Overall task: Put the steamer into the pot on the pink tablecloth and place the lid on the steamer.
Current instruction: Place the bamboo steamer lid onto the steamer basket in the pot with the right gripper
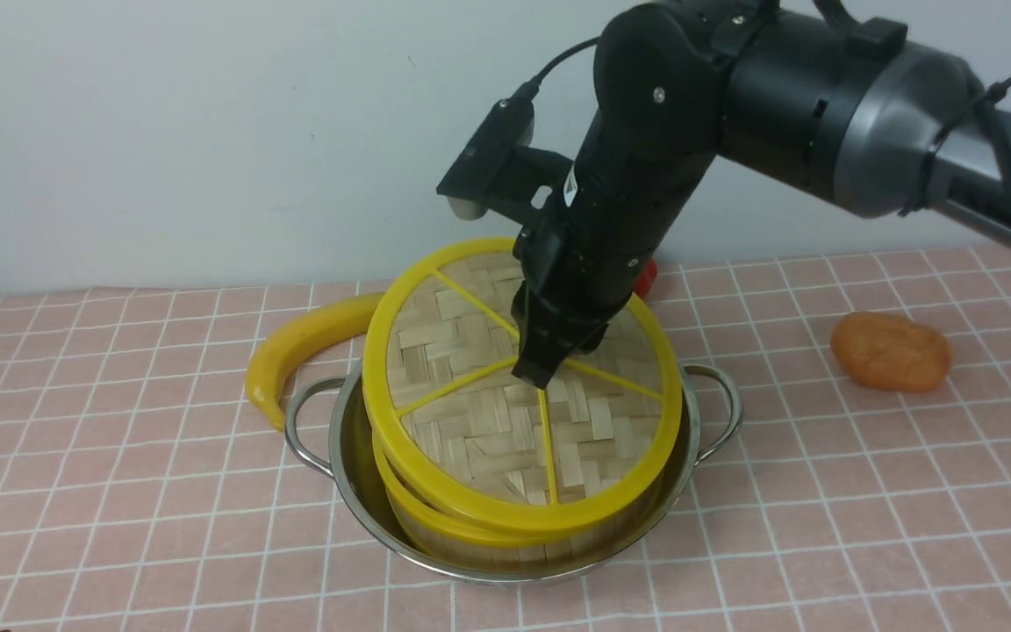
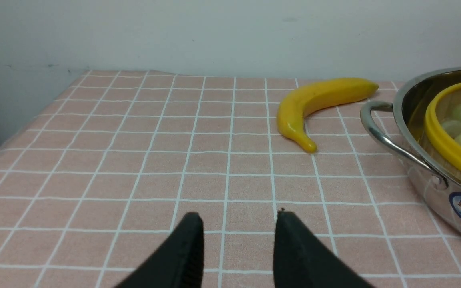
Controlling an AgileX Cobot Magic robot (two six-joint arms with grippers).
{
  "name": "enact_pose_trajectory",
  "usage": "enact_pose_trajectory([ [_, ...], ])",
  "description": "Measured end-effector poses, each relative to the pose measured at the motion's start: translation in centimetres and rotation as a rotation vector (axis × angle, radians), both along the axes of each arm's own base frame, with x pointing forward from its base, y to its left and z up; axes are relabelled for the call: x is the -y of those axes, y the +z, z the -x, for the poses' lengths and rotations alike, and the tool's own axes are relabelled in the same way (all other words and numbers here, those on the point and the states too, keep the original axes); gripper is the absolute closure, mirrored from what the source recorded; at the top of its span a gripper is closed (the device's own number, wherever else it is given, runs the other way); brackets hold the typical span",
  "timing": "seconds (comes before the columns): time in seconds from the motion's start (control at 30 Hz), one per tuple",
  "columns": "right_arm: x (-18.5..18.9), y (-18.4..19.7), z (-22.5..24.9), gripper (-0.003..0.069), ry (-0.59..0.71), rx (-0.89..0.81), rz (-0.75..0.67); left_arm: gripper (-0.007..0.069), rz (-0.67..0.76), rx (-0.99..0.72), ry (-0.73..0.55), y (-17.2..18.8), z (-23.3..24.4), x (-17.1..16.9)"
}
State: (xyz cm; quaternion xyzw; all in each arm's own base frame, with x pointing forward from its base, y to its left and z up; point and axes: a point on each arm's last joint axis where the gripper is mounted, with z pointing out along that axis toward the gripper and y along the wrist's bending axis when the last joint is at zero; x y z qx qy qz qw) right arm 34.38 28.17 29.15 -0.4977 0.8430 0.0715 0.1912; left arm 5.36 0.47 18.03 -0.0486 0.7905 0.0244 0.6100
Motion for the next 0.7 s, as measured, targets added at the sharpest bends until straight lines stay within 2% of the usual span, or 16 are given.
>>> enact_pose_trajectory([
  [0.7, -0.4, -1.2, -0.4, 0.0515, 0.031, -0.005, 0.011, 0.0382, 0.000, 0.000, 0.000, 0.0, 0.0, 0.0],
])
